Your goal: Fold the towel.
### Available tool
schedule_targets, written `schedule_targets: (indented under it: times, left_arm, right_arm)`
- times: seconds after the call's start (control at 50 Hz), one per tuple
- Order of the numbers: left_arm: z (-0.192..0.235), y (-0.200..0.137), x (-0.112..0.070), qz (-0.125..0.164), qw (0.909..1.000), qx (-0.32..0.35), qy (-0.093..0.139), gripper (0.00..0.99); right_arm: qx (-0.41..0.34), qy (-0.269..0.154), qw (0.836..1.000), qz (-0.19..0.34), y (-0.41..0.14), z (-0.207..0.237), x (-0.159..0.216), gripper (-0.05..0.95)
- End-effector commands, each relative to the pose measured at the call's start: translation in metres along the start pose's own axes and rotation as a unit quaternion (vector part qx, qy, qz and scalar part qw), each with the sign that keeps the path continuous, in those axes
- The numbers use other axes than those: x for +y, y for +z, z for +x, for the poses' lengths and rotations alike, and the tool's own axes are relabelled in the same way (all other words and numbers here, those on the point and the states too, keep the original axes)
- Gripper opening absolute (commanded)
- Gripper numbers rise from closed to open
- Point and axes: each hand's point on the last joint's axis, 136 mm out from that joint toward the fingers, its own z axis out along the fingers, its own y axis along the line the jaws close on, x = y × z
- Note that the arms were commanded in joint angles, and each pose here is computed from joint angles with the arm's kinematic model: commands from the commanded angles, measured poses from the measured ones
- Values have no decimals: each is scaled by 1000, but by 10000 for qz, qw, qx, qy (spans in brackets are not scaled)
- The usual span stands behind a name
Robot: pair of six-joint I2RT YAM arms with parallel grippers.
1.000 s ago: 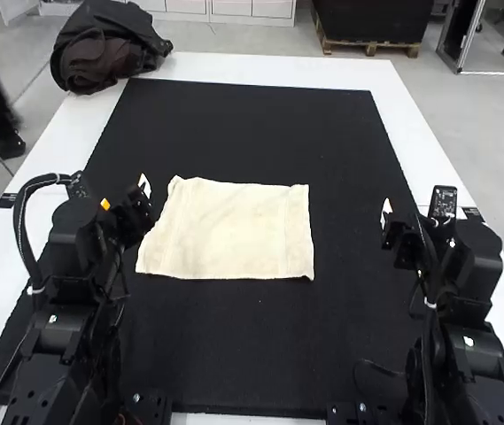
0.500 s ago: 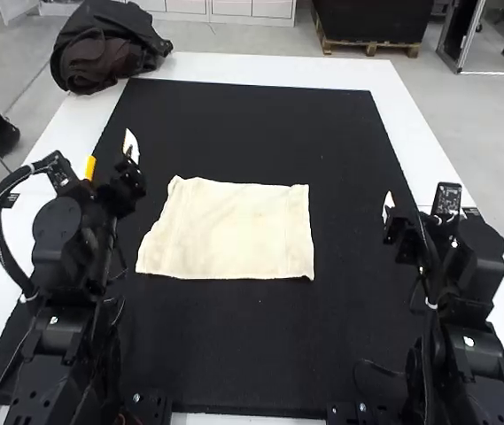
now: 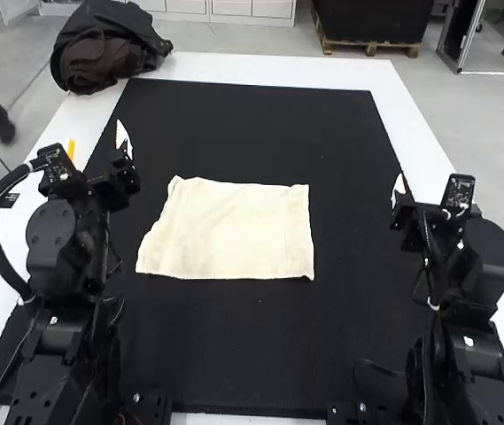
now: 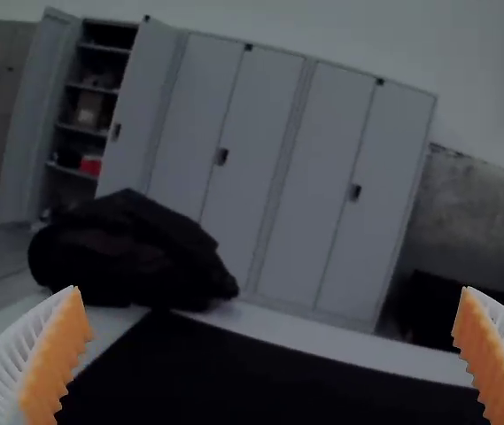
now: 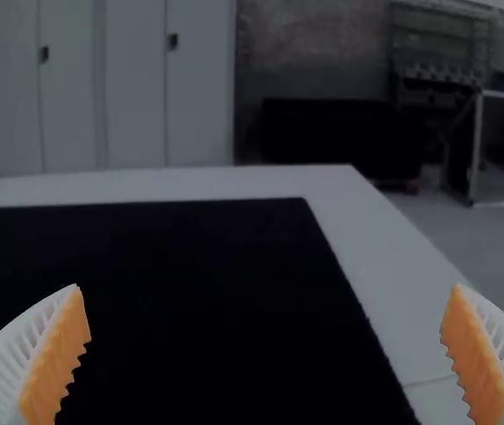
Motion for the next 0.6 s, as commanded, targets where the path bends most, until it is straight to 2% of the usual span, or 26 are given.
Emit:
schedule_targets:
  times: [0.0, 0.04, 0.12, 0.18, 0.22, 0.38, 0.58]
  left_arm:
    - [-22, -2, 2, -100, 9958, -459, 789, 962]
    - [-31, -3, 1, -105, 9928, -637, 1007, 961]
    - [-45, -5, -2, -69, 9895, -931, 1103, 941]
    - [-51, -6, -5, -65, 9842, -1060, 1418, 869]
    - [-52, -7, -7, -44, 9811, -1085, 1603, 861]
    - [-41, -5, -14, 131, 9803, -883, 1759, 849]
    - [-32, -5, -21, 290, 9783, -714, 1925, 834]
  right_arm:
    - [19, 2, 9996, 285, 2, 4, -11, 915]
    - [35, 2, 9996, 292, 2, 4, -12, 915]
    - [96, 2, 9995, 307, 4, 7, -12, 915]
    - [50, 1, 9995, 307, 6, 2, -13, 915]
    - [12, 1, 9995, 300, 7, -4, -12, 913]
    - [110, 64, 9995, 299, 18, -23, -13, 913]
    - [1033, 516, 9930, 235, 54, 1, -10, 913]
